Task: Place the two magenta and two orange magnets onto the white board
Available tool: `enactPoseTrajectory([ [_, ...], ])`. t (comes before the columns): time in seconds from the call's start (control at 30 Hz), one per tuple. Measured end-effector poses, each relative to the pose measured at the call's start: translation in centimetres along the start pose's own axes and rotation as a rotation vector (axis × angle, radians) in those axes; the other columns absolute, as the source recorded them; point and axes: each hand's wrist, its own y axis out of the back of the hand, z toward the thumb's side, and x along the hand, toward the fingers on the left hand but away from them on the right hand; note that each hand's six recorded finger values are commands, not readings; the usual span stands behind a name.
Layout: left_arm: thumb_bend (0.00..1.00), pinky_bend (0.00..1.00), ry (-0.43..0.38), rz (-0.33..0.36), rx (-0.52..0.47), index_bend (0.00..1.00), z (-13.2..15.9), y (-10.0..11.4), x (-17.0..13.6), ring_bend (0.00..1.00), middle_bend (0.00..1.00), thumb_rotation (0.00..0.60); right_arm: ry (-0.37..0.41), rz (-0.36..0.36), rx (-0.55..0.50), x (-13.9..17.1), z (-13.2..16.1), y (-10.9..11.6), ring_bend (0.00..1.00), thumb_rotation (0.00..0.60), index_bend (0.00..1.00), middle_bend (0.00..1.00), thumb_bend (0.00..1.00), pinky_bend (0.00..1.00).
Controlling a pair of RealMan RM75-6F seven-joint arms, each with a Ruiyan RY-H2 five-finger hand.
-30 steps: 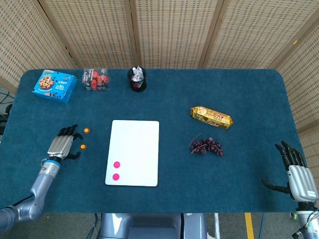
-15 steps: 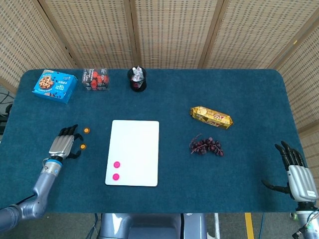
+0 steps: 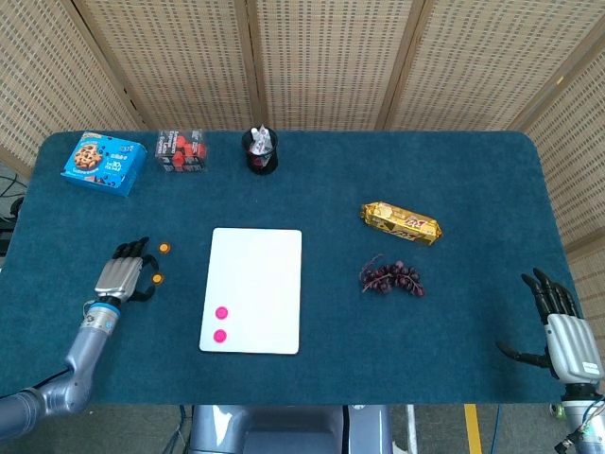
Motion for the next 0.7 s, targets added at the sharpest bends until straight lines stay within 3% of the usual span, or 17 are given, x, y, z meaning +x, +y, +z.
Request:
enactPoseTrajectory([
  [0.23, 0.36, 0.00, 0.005, -0.009, 0.000, 0.38, 0.05, -0.42, 0.19, 0.00, 0.00, 0.600, -0.001, 0.002, 0.001, -0.02, -0.01, -0.02, 0.00, 0.600, 0.00, 0.00, 0.00, 0.00],
  [0.43, 0.37, 0.00, 0.004, -0.012, -0.006, 0.51, 0.19, -0.54, 0.25, 0.00, 0.00, 0.600, -0.001, 0.001, -0.001, -0.01, -0.01, 0.00, 0.00, 0.600, 0.00, 0.00, 0.00, 0.00],
  [0.7, 0.38, 0.00, 0.006, -0.010, -0.004, 0.54, 0.09, -0.43, 0.09, 0.00, 0.00, 0.600, -0.001, 0.003, -0.003, 0.00, -0.01, -0.02, 0.00, 0.600, 0.00, 0.00, 0.00, 0.00],
])
